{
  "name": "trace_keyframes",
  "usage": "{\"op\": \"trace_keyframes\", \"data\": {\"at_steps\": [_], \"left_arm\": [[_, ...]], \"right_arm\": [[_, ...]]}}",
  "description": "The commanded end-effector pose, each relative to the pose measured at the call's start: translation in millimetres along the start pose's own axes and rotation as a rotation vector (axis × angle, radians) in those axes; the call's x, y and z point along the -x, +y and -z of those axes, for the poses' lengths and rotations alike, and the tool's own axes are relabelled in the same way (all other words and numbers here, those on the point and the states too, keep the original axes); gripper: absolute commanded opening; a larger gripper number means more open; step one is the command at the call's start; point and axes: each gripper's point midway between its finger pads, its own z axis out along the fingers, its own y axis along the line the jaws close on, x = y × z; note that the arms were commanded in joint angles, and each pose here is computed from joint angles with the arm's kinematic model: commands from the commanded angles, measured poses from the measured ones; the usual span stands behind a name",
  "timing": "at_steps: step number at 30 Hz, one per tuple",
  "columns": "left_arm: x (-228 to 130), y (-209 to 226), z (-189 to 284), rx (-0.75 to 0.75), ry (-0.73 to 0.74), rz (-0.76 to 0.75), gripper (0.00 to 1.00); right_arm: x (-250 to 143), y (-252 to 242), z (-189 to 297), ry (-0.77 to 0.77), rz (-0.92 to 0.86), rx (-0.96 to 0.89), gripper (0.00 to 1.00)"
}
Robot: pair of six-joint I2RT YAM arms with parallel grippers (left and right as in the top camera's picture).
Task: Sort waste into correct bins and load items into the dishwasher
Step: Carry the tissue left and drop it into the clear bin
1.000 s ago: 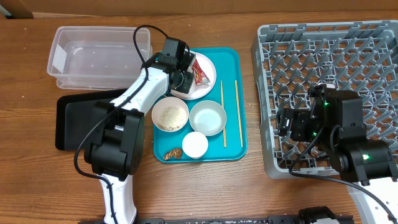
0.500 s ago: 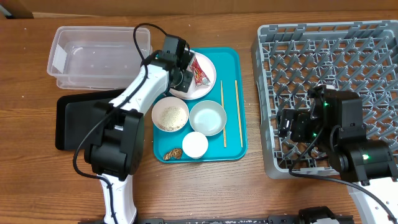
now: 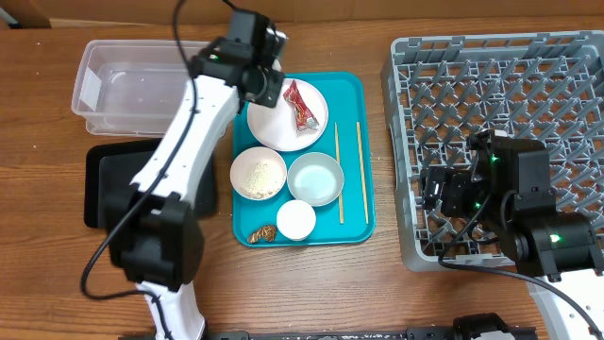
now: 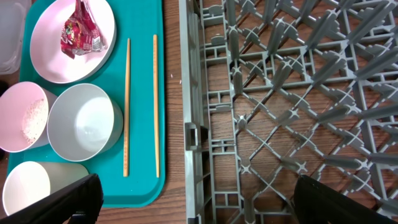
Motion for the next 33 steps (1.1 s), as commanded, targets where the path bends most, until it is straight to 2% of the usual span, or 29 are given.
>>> {"op": "trace_keyframes", "data": {"at_steps": [1,5,11,14,21,22,23,24,25,29,33], "left_arm": [[25,36,51,0.056,-0.121,0.085,0.04],[19,76,60,0.116,-0.12,0.153,0.04],[-13,134,49,0.186,-0.045,0.285,0.04],[-24,146,37,0.185,-0.016,0.341,0.04],[-46,150,-5,0.174,0.081,0.352,0.04],[-47,149,-7,0.173,0.087,0.353,0.08],[-48,149,-8,0.173,0.089,0.356,0.16],[-47,149,-8,0.173,0.088,0.36,0.31],[-47,150,-8,0.174,0.085,0.363,0.39],[-34,147,4,0.159,0.052,0.36,0.44],[-3,109,26,-0.052,-0.041,0.342,0.44]], "right_arm": [[11,6,11,-0.046,0.005,0.021,1.0],[11,6,11,-0.046,0.005,0.021,1.0],[11,6,11,-0.046,0.005,0.021,1.0],[11,6,11,-0.046,0.005,0.021,1.0],[11,6,11,-0.046,0.005,0.021,1.0],[11,6,11,-0.046,0.005,0.021,1.0],[11,6,11,-0.045,0.005,0.021,1.0],[11,6,11,-0.045,0.005,0.021,1.0],[11,6,11,-0.045,0.005,0.021,1.0],[9,6,11,-0.039,0.004,0.019,1.0],[8,6,11,-0.035,0.004,0.018,1.0]]}}
